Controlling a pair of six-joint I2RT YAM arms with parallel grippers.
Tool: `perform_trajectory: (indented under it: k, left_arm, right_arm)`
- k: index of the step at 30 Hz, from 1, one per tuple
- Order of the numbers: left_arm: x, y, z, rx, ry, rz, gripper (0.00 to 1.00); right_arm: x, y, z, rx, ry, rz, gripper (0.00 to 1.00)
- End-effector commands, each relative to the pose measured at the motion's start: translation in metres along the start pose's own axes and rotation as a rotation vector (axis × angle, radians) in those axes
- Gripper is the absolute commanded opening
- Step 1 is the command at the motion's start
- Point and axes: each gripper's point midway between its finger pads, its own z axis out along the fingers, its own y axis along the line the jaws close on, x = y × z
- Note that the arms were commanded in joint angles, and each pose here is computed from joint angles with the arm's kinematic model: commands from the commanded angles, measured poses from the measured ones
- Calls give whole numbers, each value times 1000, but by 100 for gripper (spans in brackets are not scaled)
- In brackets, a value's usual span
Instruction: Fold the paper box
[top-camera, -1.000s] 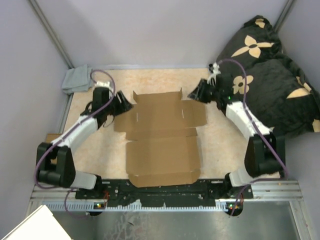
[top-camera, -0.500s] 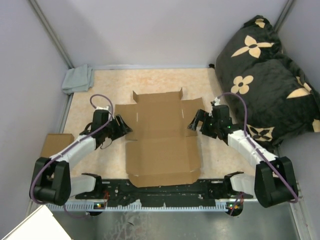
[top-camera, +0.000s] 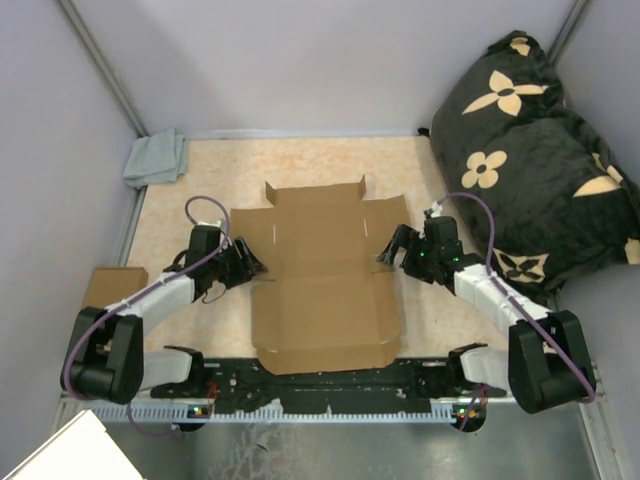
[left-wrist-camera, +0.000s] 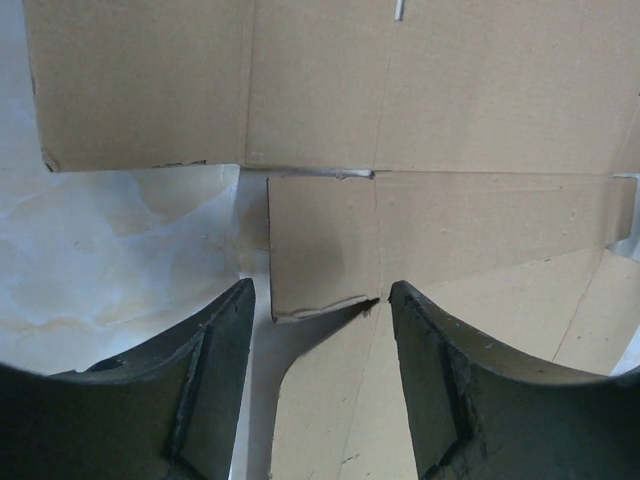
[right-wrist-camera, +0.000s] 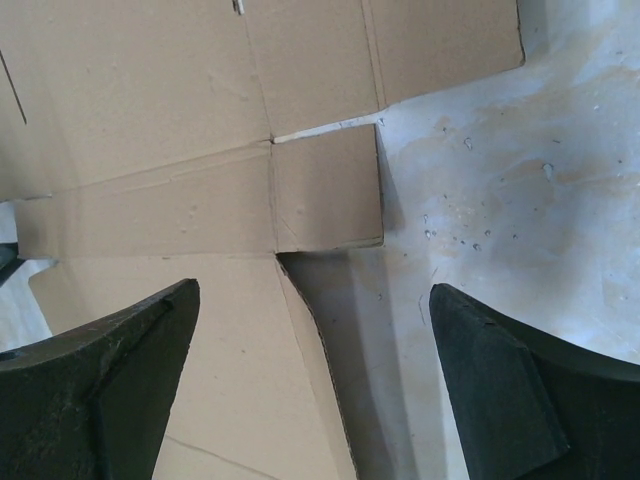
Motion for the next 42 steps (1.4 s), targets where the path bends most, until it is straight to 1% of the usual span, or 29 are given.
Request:
perform_trajectory:
  k: [1,4,8,10,11,13,15,17,18,32,38,42]
  left_arm:
    - [0,-6,11,34,16,-7,62]
    - [-1,-8,15,40,32,-6,55]
    - [-7,-17,12,74,13,-4,44]
    - [-11,-22,9,87,-1,-2,35]
    - [-12,-24,8,97,-4,-5,28]
    - [-15,-30,6,119,-12,-4,17]
    - [-18,-33,4,128,-20,-6,7]
    - [-20,-34,2,131,-29,-4,1]
    - [-19,-34,2,131,-29,-4,0]
    - [-12,-30,8,124,4,0,0]
    - [-12,-29,10,123,11,1,0]
    - [-11,-29,10,124,15,2,0]
  right_arm:
    - [-15,7,5,-20,-51,6,99]
    - [-15,8,6,-26,-47,9,99]
    - [-15,9,7,-28,-42,17,99]
    - [-16,11,9,-26,-37,29,99]
    - [-16,11,10,-21,-31,38,99]
    - [-16,12,13,-19,-17,51,98]
    - [-16,11,17,-10,-1,69,97]
    - [-15,11,20,-3,11,82,96]
    - [-16,12,22,-5,12,85,95]
    - [-19,25,48,-84,58,65,88]
    - [-24,45,40,-145,45,11,83]
    - [-31,58,30,-154,17,-32,82]
